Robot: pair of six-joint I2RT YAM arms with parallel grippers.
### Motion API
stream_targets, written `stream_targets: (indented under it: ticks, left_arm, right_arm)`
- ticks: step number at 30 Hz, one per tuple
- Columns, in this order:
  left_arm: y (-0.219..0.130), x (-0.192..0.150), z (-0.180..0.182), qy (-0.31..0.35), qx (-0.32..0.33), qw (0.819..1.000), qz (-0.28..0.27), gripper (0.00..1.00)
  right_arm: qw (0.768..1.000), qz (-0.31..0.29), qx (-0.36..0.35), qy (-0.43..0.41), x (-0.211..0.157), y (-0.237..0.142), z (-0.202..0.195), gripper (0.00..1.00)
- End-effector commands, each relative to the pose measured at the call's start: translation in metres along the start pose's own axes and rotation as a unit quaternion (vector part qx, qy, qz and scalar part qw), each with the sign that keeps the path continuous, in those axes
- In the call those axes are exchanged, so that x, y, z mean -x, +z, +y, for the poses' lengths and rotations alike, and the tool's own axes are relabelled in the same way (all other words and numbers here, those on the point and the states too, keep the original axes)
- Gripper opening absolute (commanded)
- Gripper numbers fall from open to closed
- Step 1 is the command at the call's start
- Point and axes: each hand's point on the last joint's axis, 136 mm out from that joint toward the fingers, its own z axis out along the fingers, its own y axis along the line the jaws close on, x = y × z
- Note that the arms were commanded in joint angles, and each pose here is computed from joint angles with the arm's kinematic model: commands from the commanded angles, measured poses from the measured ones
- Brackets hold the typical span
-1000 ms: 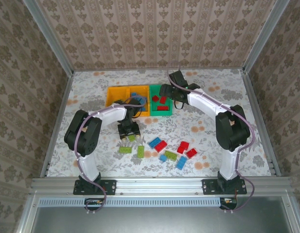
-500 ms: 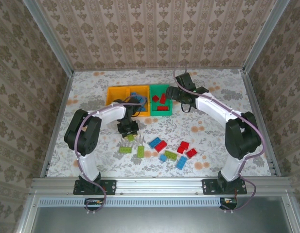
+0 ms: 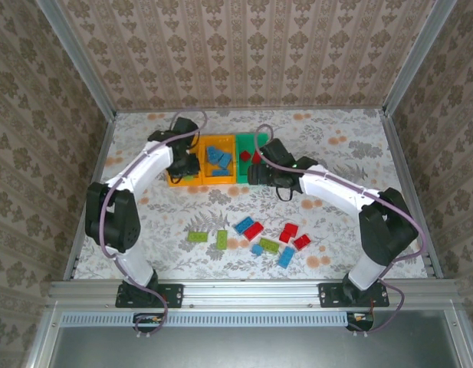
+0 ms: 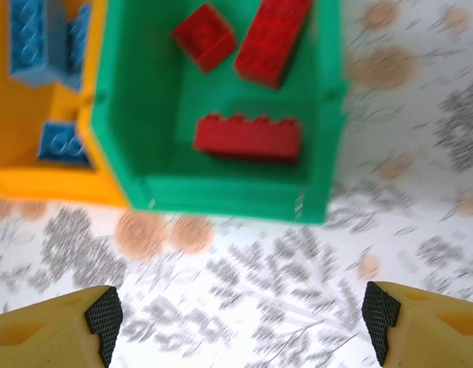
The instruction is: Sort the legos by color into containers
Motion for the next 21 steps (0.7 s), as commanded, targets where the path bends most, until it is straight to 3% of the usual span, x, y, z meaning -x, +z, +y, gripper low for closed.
stream_targets:
  ticks: [1, 8, 16, 21]
  left_arm:
    - [0.005, 0.020, 0.013, 0.034, 0.019, 0.999, -0.011, 0.26]
    - [0.029, 0.059, 0.008, 0.056, 0.010, 0.998, -0.039, 0.26]
    - [0.053, 0.076, 0.010, 0.052, 0.001, 0.998, -0.040, 0.34]
    - [0.051, 0.079, 0.009, 0.046, -0.008, 0.998, -0.050, 0.54]
  right_arm:
    - [0.999, 0.038, -0.001, 0.024, -0.026, -0.013, 0.017, 0.84]
    - [0.993, 0.110, 0.005, 0.032, -0.096, -0.006, 0.072, 0.81]
    - [0.985, 0.174, -0.005, 0.001, -0.149, 0.010, 0.117, 0.80]
    - [0.978, 0.207, -0.013, -0.001, -0.169, 0.017, 0.125, 0.76]
